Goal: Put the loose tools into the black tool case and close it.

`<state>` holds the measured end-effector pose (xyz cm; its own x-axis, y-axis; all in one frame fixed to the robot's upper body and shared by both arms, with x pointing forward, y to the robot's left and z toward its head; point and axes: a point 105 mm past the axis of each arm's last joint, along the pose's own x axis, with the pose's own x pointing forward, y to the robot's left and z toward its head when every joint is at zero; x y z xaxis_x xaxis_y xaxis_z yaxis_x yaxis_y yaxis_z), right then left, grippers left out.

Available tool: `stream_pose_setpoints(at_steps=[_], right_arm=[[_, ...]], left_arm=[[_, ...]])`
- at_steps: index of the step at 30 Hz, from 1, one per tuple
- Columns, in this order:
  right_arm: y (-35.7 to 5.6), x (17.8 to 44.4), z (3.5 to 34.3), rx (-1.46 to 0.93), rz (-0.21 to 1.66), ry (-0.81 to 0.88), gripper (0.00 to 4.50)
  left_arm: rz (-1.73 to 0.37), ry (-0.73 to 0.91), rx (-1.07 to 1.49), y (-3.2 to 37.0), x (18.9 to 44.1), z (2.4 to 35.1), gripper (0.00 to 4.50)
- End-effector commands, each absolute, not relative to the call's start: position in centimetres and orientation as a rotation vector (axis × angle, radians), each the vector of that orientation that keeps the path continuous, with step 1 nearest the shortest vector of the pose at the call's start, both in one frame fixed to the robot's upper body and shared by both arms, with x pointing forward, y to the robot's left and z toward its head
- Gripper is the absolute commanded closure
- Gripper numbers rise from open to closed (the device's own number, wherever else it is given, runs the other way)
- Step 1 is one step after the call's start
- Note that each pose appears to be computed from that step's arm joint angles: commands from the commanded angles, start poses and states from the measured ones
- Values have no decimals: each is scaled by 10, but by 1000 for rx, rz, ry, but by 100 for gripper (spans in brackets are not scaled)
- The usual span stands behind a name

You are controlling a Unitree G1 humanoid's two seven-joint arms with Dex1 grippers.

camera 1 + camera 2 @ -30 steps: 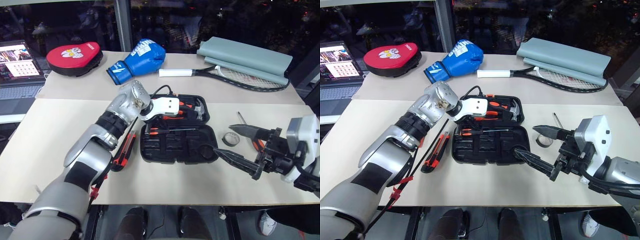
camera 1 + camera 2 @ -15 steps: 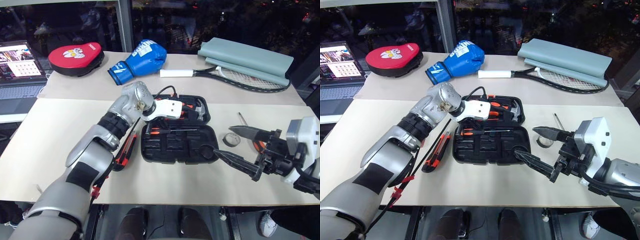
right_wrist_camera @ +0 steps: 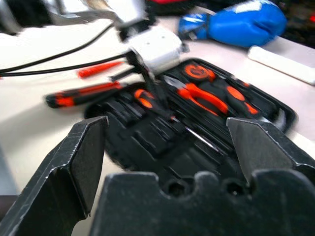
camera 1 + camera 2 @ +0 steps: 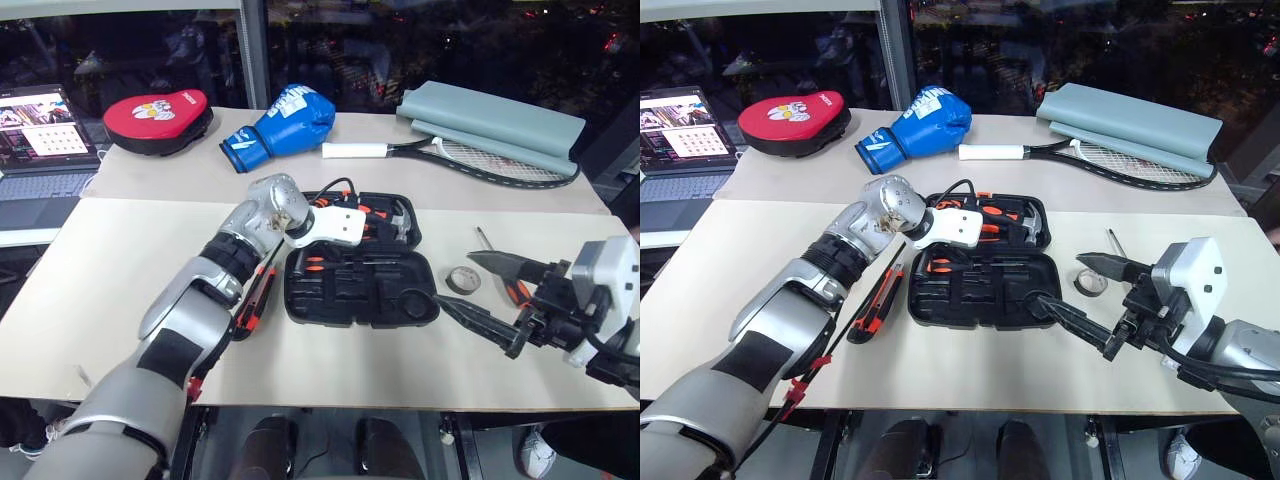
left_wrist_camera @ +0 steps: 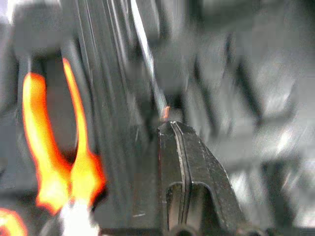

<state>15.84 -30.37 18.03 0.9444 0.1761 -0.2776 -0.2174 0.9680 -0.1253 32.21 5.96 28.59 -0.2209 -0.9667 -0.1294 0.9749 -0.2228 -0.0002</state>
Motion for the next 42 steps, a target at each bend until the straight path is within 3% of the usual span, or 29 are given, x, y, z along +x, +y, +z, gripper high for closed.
stream_pose_setpoints(at_steps=[1,9,15,26,29,37,38,42], right_arm=[[-322,150,190,-185,167,280,0],[-316,218,171,-182,301,306,0],[-315,270,147,-196,296,366,0],[-322,304,116,-216,213,448,0],[-323,306,115,-213,205,437,63],[-327,306,111,-230,169,432,334],[-328,306,112,-233,161,426,354],[-328,301,141,-228,164,331,354]], left_arm=[[-1849,80,175,65,304,284,4],[-1883,89,240,66,287,279,4],[-1854,99,304,70,284,277,4],[-1795,99,331,76,283,278,4],[-1789,90,338,75,284,278,0],[-1781,79,347,73,286,280,0],[-1781,79,347,73,286,280,0],[-1765,89,358,75,289,275,0]])
